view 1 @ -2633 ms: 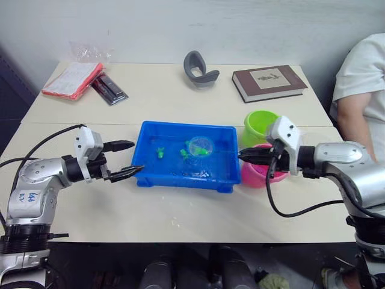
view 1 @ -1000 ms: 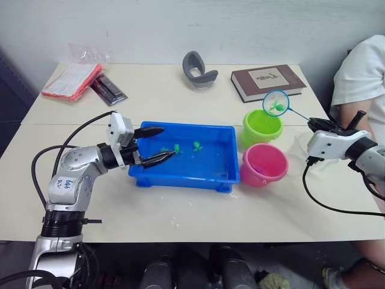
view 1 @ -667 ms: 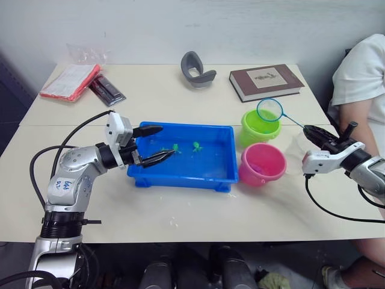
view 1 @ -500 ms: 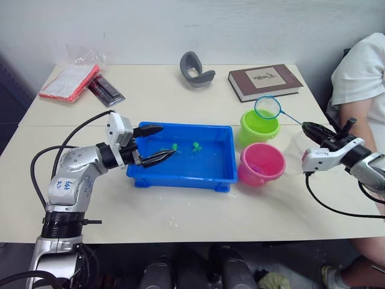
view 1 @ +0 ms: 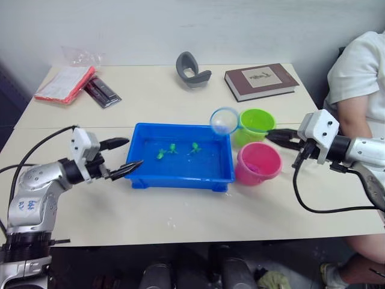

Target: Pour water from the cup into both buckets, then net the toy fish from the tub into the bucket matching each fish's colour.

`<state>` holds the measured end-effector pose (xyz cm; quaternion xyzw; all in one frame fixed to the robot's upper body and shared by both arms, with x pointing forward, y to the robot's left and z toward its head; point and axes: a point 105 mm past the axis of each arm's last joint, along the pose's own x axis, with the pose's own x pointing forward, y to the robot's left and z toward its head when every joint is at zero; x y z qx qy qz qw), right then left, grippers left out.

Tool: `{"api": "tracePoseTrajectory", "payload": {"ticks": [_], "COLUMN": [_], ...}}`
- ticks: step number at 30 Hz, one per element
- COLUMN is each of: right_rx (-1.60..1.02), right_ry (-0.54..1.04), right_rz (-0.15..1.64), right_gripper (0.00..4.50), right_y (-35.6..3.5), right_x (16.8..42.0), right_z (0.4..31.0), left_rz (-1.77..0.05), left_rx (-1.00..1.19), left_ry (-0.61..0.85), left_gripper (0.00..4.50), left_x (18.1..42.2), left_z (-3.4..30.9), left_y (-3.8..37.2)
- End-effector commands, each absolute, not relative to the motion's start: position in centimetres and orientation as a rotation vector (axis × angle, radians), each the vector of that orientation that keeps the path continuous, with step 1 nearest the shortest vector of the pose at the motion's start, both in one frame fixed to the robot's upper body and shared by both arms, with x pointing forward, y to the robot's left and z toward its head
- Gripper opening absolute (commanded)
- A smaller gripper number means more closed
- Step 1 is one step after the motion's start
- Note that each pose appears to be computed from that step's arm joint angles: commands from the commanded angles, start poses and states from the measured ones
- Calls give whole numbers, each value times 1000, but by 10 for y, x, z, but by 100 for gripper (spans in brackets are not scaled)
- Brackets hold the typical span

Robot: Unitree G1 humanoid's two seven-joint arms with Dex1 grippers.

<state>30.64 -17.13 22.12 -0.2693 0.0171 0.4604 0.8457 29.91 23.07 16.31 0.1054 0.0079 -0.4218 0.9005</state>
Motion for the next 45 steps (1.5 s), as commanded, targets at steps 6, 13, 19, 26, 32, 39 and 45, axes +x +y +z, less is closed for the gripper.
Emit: {"api": "tracePoseTrajectory", "payload": {"ticks": [6, 13, 19, 26, 32, 39, 45], "right_rx": [-218, -277, -304, -246, -275, -355, -384], "right_ry": [459, 609, 658, 562, 425, 213, 94], "right_rz": [1045, 907, 791, 719, 698, 808, 820], "right_gripper": [0, 0, 0, 0, 0, 0, 0], "right_y": [-124, -130, -134, -119, -111, -111, -125], "right_x": [298, 320, 337, 356, 362, 332, 316], "right_z": [176, 154, 146, 152, 162, 183, 191], "left_rz": [-847, -867, -878, -896, -916, -915, -951], "left_rx": [259, 238, 239, 249, 229, 235, 217], "left_ry": [-31, -6, 9, 3, 26, 20, 35], "left_gripper": [444, 444, 444, 444, 444, 444, 444], "left_x": [294, 300, 304, 309, 307, 306, 303], "left_z": [180, 181, 178, 177, 172, 173, 174], "left_y": [237, 235, 234, 227, 225, 224, 221]}}
